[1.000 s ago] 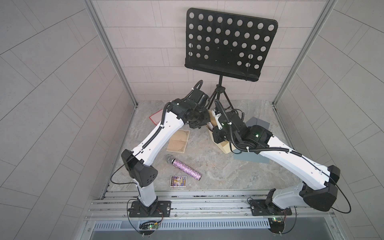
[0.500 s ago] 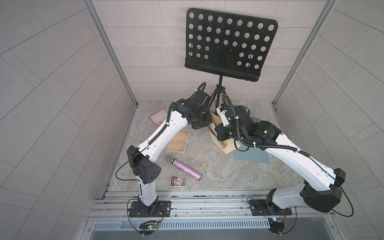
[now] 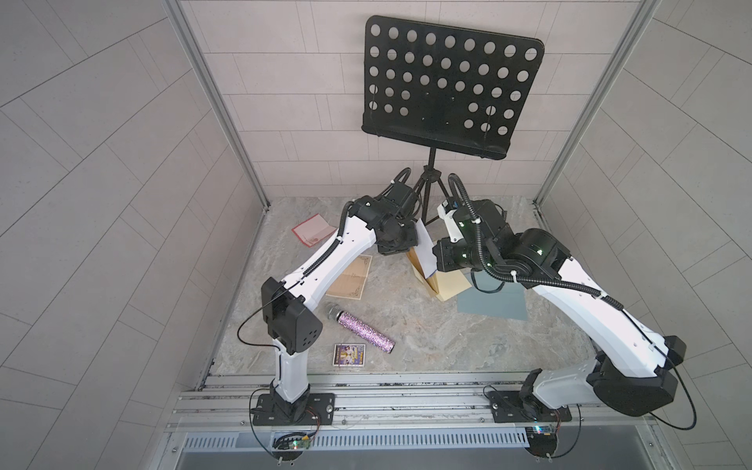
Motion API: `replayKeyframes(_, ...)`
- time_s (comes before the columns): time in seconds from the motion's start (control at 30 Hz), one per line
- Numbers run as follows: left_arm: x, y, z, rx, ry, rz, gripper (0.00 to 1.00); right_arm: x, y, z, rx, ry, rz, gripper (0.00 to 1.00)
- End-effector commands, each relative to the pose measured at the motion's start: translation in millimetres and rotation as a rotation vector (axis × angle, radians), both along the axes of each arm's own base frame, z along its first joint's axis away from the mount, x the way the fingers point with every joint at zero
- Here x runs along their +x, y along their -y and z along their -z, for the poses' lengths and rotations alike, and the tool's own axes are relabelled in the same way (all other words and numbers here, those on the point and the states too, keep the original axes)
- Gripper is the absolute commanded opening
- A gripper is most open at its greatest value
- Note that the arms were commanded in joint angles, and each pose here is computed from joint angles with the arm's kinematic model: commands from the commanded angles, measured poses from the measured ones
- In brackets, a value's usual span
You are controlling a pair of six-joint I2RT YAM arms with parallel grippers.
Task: Take the letter paper out of the envelope
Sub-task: Take out the letter paper from the envelope, then place the envelope at the center of the board.
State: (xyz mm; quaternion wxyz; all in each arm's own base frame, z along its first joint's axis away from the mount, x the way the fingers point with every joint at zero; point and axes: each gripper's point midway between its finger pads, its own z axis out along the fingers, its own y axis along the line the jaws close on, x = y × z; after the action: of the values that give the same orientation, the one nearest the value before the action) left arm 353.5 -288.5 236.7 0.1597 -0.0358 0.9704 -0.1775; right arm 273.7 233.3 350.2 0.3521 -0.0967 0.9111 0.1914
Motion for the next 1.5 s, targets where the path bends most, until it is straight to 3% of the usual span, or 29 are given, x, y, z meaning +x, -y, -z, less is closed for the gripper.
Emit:
replayKeyframes(0.0,3.5,-14.2,11.6,0.075,-0.005,0.015,0.00,-12.3,16.0,-8.5,0.012,-0.026,0.025,0.00)
replayKeyframes(0.2,6.8,-33.8,25.5,0.184,-0.029,0.034,0.00,-19.8,39.6,-10.5,0.026,-0.047,0.071,0.00)
replayKeyframes(0.43,-2.4,-53.7,66.9,0.350,-0.114,0.106,0.00,-19.0,75.1,-5.2,0.029,-0.060,0.133,0.00)
replayKeyframes(0.67,-4.1,-38.0,110.6,0.422,-0.181,0.174,0.00,-18.1,74.6,13.9,0.069,-0.095,0.142,0.00)
replayKeyframes(0.73,-4.3,-29.9,118.1,0.415,-0.197,0.187,0.08,-19.4,74.5,21.7,0.084,-0.110,0.148,0.00)
replayKeyframes(0.83,-4.4,-23.9,123.3,0.409,-0.207,0.190,0.41,-22.0,75.0,32.6,0.096,-0.132,0.152,0.00)
replayKeyframes(0.87,-4.4,-21.9,124.1,0.403,-0.208,0.190,0.48,-22.8,75.2,35.7,0.098,-0.139,0.152,0.00)
replayKeyframes(0.97,-4.1,-17.6,122.6,0.378,-0.206,0.192,0.58,-24.3,75.5,43.3,0.106,-0.158,0.151,0.00)
replayKeyframes(1.17,-3.4,-10.2,105.5,0.313,-0.173,0.168,0.60,-24.1,76.1,62.8,0.118,-0.201,0.160,0.00)
replayKeyframes(1.47,-9.7,-10.1,101.7,0.301,-0.181,0.169,0.57,-8.3,45.0,70.6,0.355,-0.261,0.152,0.00)
